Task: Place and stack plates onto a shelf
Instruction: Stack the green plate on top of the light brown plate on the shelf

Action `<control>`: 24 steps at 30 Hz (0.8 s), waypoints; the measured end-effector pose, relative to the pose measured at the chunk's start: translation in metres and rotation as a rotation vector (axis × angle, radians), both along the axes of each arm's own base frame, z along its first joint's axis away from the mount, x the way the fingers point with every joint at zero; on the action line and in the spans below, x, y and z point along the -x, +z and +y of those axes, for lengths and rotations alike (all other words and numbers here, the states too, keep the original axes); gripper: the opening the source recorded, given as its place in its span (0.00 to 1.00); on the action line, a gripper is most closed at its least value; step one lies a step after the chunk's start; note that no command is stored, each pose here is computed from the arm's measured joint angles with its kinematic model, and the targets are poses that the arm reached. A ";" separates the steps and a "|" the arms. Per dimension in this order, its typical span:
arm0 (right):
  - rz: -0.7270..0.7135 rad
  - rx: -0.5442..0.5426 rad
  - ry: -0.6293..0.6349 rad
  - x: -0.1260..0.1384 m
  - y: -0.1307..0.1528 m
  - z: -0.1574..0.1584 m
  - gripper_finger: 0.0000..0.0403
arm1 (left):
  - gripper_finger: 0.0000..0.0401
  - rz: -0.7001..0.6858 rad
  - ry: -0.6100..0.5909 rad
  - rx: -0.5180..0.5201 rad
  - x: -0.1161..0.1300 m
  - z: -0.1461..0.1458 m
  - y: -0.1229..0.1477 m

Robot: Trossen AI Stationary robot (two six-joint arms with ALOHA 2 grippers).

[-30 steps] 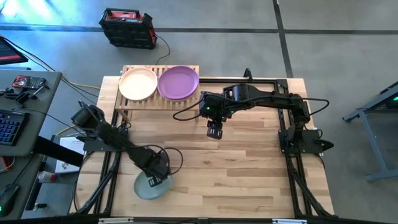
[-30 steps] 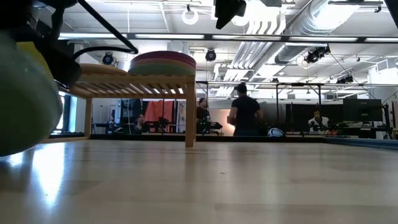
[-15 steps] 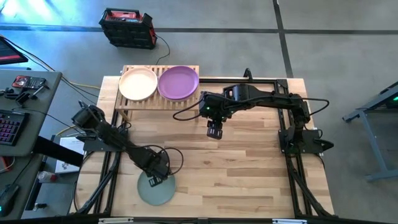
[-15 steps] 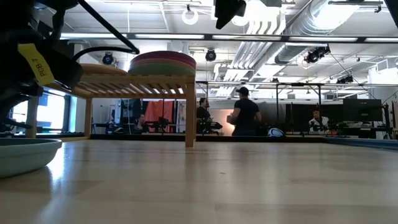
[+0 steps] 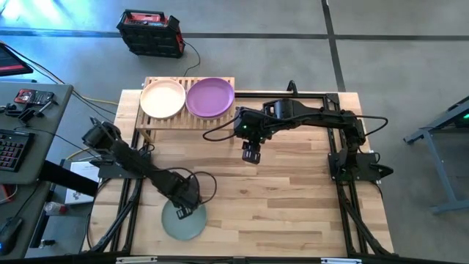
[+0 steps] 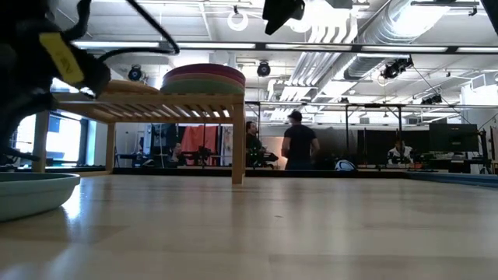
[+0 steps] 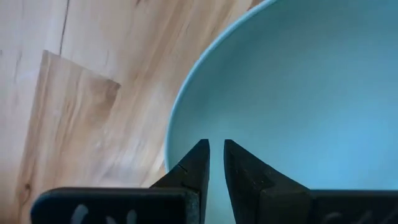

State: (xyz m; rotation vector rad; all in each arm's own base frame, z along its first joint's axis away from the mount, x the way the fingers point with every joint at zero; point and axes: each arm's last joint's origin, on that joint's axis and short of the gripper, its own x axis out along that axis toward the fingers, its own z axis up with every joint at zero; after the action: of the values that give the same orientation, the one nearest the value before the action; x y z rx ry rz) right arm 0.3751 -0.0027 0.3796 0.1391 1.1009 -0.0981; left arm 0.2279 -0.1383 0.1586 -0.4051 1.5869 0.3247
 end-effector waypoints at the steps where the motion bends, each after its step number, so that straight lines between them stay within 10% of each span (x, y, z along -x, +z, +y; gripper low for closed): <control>1: 0.000 0.000 0.000 0.000 0.000 0.000 0.39 | 0.10 -0.011 0.004 0.006 -0.001 0.001 0.003; 24: -0.002 -0.001 -0.001 0.000 0.000 0.000 0.39 | 0.26 0.051 0.007 -0.003 0.001 0.030 -0.001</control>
State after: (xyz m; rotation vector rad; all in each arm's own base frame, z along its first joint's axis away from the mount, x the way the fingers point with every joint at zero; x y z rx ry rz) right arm 0.3752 -0.0027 0.3797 0.1405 1.0990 -0.0988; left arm 0.2269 -0.1088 0.1576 -0.4033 1.6351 0.3448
